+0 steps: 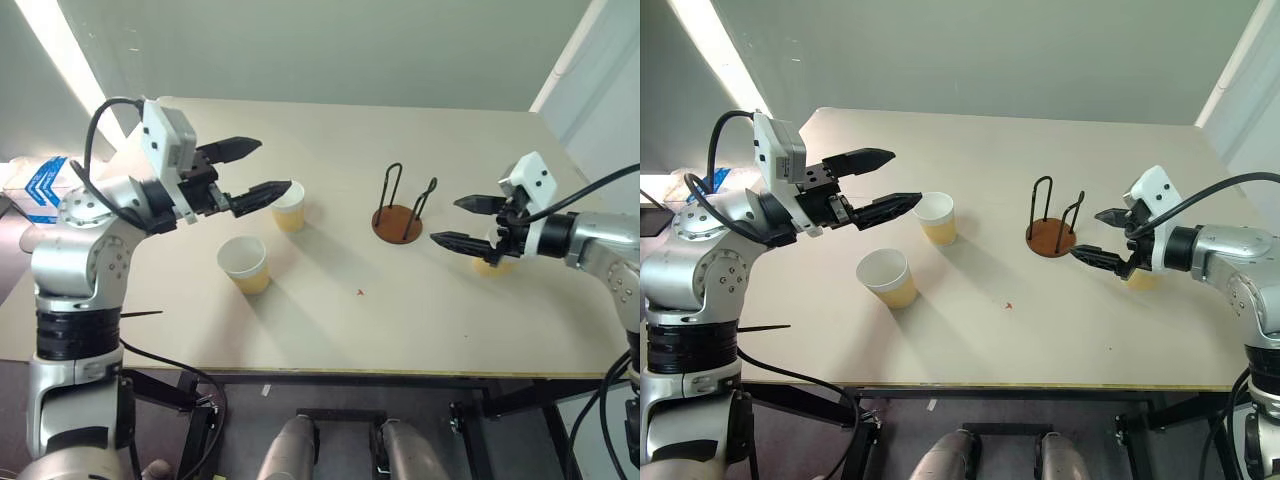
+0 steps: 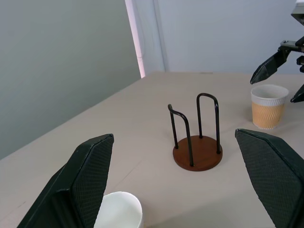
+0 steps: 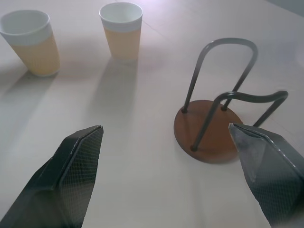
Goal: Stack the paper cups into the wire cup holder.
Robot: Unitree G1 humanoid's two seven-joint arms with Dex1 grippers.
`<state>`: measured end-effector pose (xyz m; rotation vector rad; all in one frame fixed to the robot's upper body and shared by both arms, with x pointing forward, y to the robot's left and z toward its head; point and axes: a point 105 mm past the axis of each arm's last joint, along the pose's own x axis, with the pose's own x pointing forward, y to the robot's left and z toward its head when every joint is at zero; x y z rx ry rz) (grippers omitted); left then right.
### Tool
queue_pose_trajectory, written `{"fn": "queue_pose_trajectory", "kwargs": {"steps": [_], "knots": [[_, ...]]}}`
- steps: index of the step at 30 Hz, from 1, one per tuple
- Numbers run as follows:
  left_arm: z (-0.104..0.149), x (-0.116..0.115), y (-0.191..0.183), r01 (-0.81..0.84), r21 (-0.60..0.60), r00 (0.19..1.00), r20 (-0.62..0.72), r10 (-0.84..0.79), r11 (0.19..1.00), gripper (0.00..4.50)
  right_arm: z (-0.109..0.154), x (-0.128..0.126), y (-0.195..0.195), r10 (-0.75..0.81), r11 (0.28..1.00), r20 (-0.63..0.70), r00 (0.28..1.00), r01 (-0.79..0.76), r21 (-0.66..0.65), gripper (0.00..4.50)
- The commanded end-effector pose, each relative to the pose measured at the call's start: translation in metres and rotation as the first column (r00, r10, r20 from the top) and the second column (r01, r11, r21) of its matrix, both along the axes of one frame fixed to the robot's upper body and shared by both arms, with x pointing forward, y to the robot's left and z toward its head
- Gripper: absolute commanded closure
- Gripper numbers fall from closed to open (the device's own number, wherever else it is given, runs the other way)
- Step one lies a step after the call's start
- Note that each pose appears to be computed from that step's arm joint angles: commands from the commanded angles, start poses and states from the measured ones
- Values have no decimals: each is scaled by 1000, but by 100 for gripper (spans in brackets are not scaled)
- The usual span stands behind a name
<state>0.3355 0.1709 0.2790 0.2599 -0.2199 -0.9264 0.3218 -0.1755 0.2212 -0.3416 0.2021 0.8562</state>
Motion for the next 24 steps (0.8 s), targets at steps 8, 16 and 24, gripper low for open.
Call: {"fn": "queue_pose_trajectory", "kwargs": {"steps": [8,16,24], "knots": [[12,10,-8,102,43,994,38,-104,994,0,14,-6,-12,-76,997,64,995,77,-22,2],[8,6,-19,225,74,974,-5,-225,972,0,9,4,-10,-134,991,57,989,135,-11,2],[7,5,-17,223,105,975,-2,-224,969,0,1,16,4,-124,992,-12,992,124,24,2]]}}
